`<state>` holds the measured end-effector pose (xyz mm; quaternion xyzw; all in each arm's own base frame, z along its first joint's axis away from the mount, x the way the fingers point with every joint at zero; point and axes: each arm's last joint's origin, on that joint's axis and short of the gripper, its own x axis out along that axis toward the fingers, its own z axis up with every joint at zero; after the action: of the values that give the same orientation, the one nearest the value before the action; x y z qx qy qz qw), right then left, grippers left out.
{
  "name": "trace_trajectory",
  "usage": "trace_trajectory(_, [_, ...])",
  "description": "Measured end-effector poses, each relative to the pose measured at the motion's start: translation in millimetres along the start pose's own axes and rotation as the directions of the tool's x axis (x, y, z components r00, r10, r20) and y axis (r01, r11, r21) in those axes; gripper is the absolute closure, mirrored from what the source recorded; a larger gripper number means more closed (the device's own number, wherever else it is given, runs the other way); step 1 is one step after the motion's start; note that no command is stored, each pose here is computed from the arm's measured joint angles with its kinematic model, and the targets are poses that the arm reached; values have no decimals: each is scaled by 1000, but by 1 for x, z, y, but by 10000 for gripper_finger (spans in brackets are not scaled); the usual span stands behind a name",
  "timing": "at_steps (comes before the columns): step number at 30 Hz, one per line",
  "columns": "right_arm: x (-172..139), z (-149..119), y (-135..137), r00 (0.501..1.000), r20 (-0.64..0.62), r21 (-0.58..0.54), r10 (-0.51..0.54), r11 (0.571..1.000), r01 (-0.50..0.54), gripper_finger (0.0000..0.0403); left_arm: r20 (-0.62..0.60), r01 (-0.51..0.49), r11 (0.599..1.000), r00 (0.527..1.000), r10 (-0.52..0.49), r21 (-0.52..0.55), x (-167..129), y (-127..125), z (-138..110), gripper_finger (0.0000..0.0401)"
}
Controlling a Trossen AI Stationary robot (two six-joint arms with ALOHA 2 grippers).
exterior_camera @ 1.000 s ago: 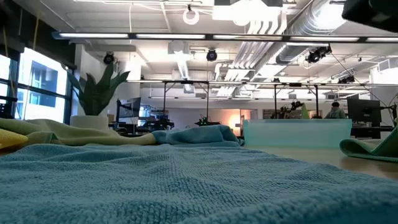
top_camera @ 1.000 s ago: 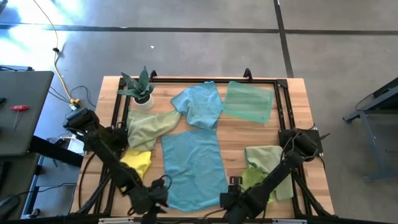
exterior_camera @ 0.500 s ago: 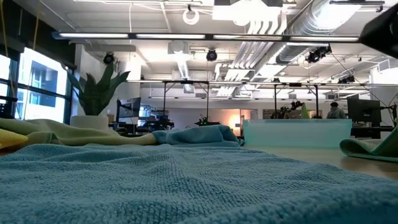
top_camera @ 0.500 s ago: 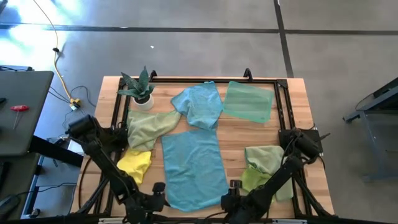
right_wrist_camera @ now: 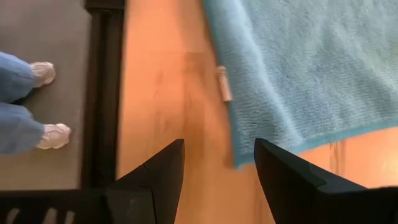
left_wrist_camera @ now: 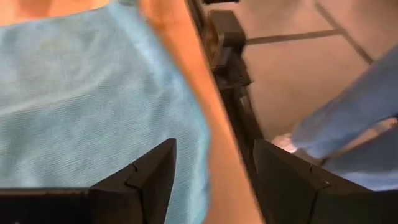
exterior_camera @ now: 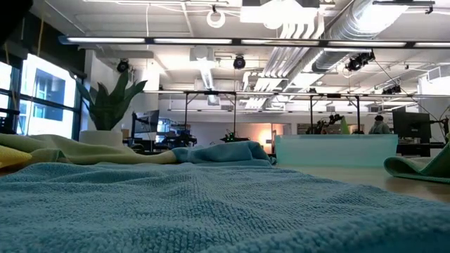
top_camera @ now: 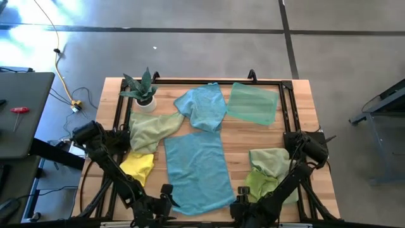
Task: Fold microfiber towels
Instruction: Fold the bottom blue microfiber cloth
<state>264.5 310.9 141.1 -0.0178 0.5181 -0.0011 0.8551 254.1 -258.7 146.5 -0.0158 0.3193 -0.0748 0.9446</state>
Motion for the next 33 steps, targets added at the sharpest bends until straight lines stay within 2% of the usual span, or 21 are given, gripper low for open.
trace_trajectory(13, [17, 0, -13, 1000, 25, 46, 17, 999, -18, 217, -94, -29, 998, 995, 34, 59, 32, -10, -20, 194])
trace_trajectory(20, [19, 2, -16, 1000, 21, 35, 17, 999, -17, 270, -206, -63, 998, 977, 62, 2, 42, -10, -19, 208])
trace_trajectory(25, [20, 3, -18, 1000, 23, 38, 7, 999, -8, 327, -225, -69, 998, 972, 69, 9, 45, -8, -12, 254])
trace_trajectory(30, [21, 3, -19, 1000, 22, 41, -6, 999, 5, 384, -257, -52, 999, 965, 54, 15, 44, -11, -5, 324])
trace_trajectory(33, [21, 3, -19, 1000, 20, 59, -9, 998, 7, 399, -277, -43, 999, 960, 38, -13, 43, -13, -2, 368])
